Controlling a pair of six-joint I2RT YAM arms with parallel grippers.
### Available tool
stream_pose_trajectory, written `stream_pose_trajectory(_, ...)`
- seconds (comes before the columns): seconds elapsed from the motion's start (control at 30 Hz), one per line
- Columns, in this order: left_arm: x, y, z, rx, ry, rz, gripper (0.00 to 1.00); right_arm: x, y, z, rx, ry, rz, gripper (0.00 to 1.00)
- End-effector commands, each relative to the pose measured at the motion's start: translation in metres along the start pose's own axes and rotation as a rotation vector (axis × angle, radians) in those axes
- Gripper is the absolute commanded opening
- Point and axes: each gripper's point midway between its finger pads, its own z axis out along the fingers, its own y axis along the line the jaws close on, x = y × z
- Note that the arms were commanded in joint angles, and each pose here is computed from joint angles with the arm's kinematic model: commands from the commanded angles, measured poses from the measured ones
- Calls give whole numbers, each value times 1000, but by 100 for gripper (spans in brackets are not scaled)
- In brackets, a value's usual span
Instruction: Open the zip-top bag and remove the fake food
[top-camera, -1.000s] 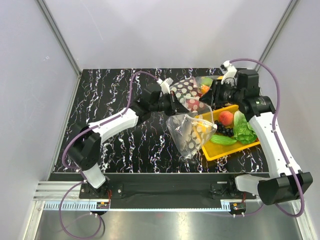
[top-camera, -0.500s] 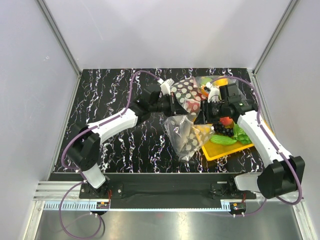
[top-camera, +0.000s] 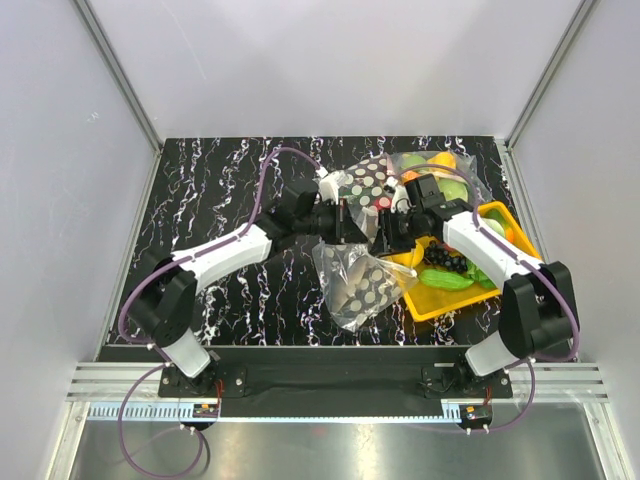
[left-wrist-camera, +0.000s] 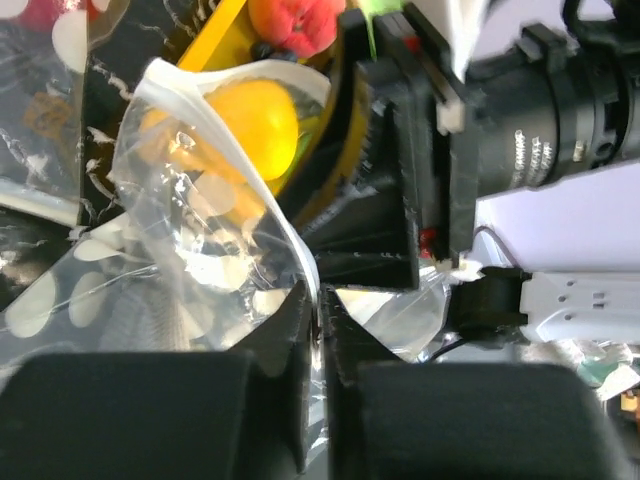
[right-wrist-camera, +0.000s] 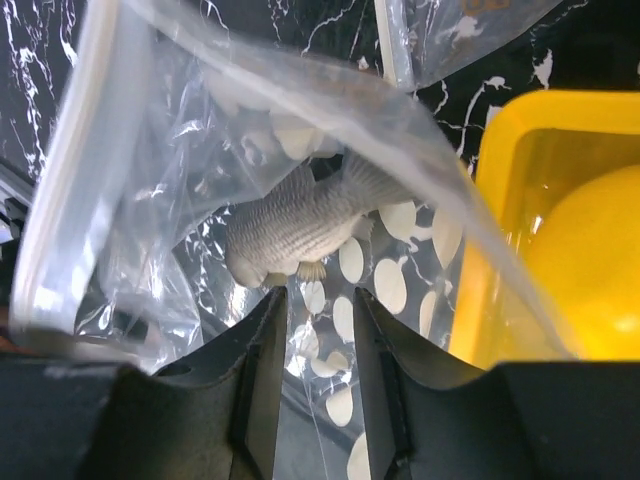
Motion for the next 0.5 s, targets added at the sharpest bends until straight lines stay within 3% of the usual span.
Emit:
stream_pose_trajectory(0.0,-16,-17,-20,9,-69,127,23,-12,7,14,-35,-40,14,40)
stream_pose_trajectory(0.07,-22,-15,-28,-35,-100,154,53,-9,7,18,-36,-28,27,40)
stream_pose_trajectory(0.17,-29,-8,-52,-145,-168,185,71,-7,5,21,-34,-22,38,40)
stream_pose_trajectory(0.2,-41,-9,-68,-197,-241,204,75,-7,5,21,-32,-21,40,40)
stream_pose_trajectory(0.3,-36,16,-95,-350,-322,151,88,-6,6,23,-41,-16,55,42)
stream_pose_trajectory(0.37,-13,45,-103,-466,-279,96,89,-5,8,25,-45,-11,65,42)
stream_pose_trajectory(0.47,20,68,-94,-492,-189,34,89,-1,10,30,-42,5,78,44)
